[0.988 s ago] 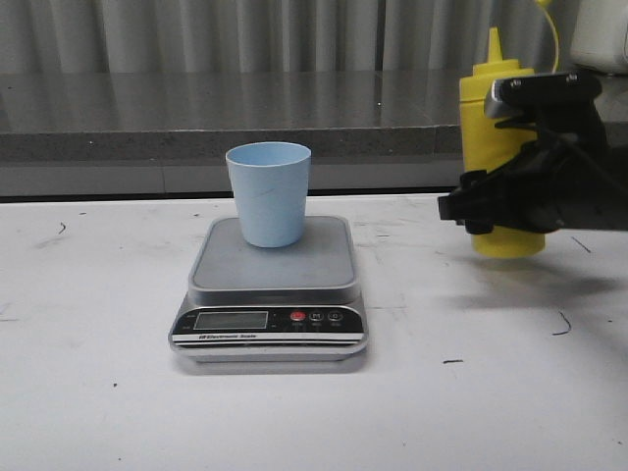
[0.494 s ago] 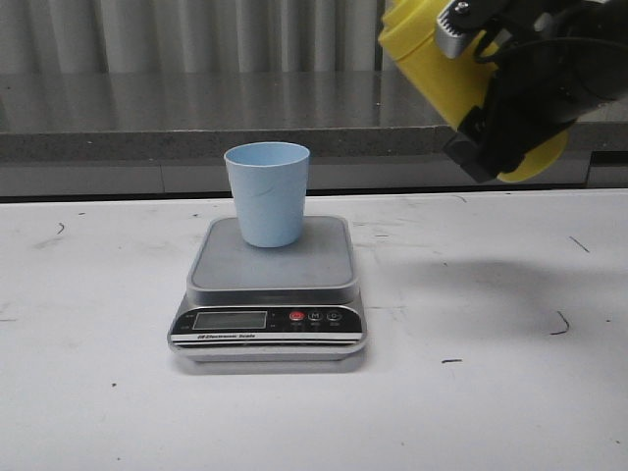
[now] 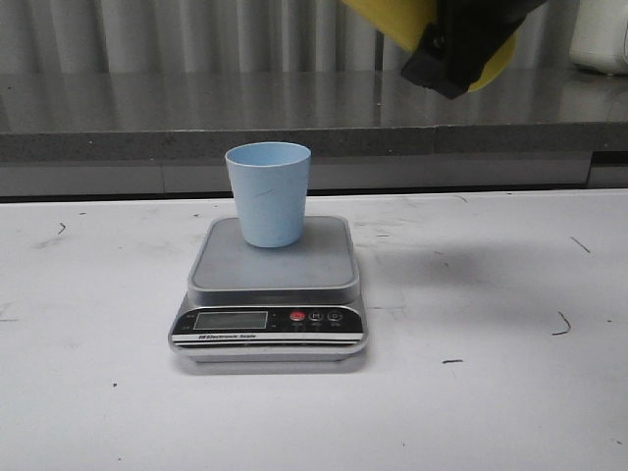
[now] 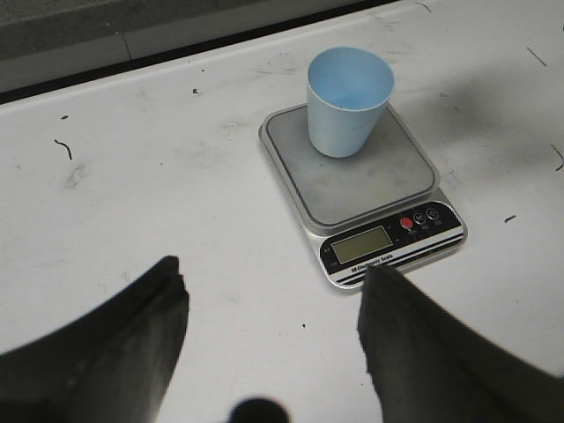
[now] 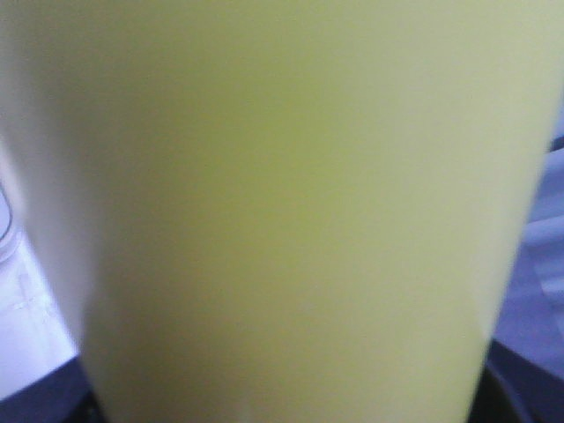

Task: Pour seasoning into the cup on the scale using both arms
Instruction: 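Lift the yellow bottle with the right gripper above the cup, then tilt the bottle nozzle down over the cup with the right gripper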

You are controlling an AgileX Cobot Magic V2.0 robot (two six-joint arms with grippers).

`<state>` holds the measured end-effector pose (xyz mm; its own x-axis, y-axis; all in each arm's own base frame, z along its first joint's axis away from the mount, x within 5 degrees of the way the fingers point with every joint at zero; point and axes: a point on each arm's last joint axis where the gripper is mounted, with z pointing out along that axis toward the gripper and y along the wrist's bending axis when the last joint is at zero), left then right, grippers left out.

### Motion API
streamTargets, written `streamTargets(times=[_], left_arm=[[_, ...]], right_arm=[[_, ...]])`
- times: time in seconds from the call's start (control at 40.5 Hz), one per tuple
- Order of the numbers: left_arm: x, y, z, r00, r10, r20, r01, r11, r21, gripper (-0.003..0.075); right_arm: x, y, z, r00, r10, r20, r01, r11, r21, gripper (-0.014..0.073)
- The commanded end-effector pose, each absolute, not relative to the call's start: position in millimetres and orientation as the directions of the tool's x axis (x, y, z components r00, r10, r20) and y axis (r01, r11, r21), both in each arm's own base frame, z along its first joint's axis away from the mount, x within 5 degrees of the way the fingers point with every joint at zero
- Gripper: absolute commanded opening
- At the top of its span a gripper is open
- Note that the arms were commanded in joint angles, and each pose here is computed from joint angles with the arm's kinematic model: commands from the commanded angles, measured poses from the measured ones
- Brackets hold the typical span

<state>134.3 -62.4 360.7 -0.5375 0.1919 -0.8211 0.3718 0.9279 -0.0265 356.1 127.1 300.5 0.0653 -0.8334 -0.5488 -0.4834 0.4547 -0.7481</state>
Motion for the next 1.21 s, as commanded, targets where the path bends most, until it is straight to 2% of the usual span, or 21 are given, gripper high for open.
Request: streamTargets(times=[0.0, 0.148, 0.445, 0.815, 1.186], left_arm=[[136.2, -64.7, 374.1, -0.464, 0.16, -0.871, 0.384, 0.923, -0.035, 0.0421], [136.2, -64.7, 374.1, -0.464, 0.16, -0.871, 0.384, 0.923, -0.035, 0.0421], [136.3, -64.7, 374.3, -0.463, 0.159, -0.872, 0.384, 0.923, -0.035, 0.0421], [136.3, -64.7, 374.3, -0.463, 0.159, -0.872, 0.384, 0.923, -0.035, 0.0421], [136.3, -64.7, 374.3, -0.463, 0.159, -0.872, 0.384, 0.923, -0.035, 0.0421]], right_arm=[[358.0, 128.0, 342.9, 0.162, -0.825, -0.542, -0.355, 0.463, -0.812, 0.0361], [364.9, 135.1, 342.1, 0.178, -0.847, -0.5, -0.379, 0.41, -0.829, 0.0361], [371.7, 141.7, 336.7, 0.171, -0.856, -0.488, -0.426, 0.383, -0.82, 0.0361], [370.2, 140.8, 331.1, 0.184, -0.898, -0.399, -0.456, 0.281, -0.844, 0.0361], [370.2, 141.0, 331.2, 0.174, -0.891, -0.42, -0.459, 0.304, -0.835, 0.0361]])
